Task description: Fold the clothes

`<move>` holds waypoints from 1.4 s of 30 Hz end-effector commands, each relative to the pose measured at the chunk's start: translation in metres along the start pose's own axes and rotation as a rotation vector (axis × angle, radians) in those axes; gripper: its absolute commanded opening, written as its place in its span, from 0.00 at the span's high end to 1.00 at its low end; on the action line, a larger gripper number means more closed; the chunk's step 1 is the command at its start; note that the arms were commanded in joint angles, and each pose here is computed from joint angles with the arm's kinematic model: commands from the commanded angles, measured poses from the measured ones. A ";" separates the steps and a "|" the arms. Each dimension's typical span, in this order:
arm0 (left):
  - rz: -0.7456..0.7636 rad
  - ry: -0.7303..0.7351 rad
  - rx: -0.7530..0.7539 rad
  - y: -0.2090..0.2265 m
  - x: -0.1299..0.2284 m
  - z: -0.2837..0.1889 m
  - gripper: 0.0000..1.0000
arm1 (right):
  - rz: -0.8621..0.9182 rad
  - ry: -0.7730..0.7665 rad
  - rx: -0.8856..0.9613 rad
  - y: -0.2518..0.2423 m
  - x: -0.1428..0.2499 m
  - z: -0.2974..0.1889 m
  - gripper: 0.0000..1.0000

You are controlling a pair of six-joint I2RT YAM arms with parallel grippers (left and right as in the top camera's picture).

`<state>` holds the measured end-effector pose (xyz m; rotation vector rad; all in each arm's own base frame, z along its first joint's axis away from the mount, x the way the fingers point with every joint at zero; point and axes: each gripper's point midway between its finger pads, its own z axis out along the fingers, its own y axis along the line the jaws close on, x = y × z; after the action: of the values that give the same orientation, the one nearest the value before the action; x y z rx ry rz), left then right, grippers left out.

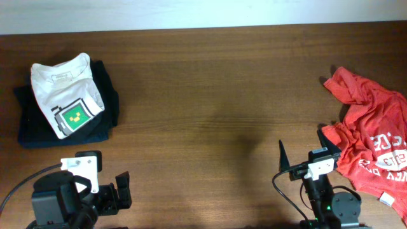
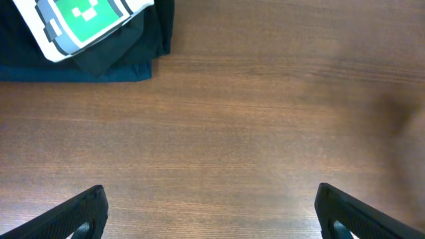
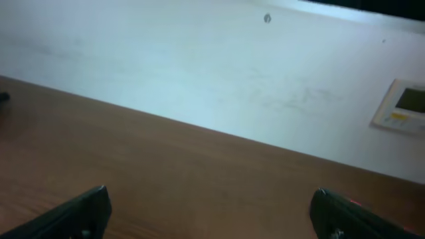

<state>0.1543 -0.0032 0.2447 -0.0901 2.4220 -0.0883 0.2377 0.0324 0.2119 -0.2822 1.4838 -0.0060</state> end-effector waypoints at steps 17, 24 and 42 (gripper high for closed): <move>-0.010 -0.006 -0.009 0.002 -0.001 0.000 0.01 | -0.033 0.156 0.091 -0.010 0.058 0.001 0.01; -0.010 -0.006 -0.009 0.002 -0.001 0.000 0.01 | -0.033 0.156 0.091 -0.010 0.058 0.001 0.01; 0.050 -0.235 -0.030 0.003 -0.019 -0.013 0.01 | -0.033 0.156 0.091 -0.010 0.058 0.001 0.01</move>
<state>0.1573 -0.0040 0.2631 -0.0529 2.2873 -0.0682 0.2459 0.0145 0.1590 -0.2413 1.6239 -0.1063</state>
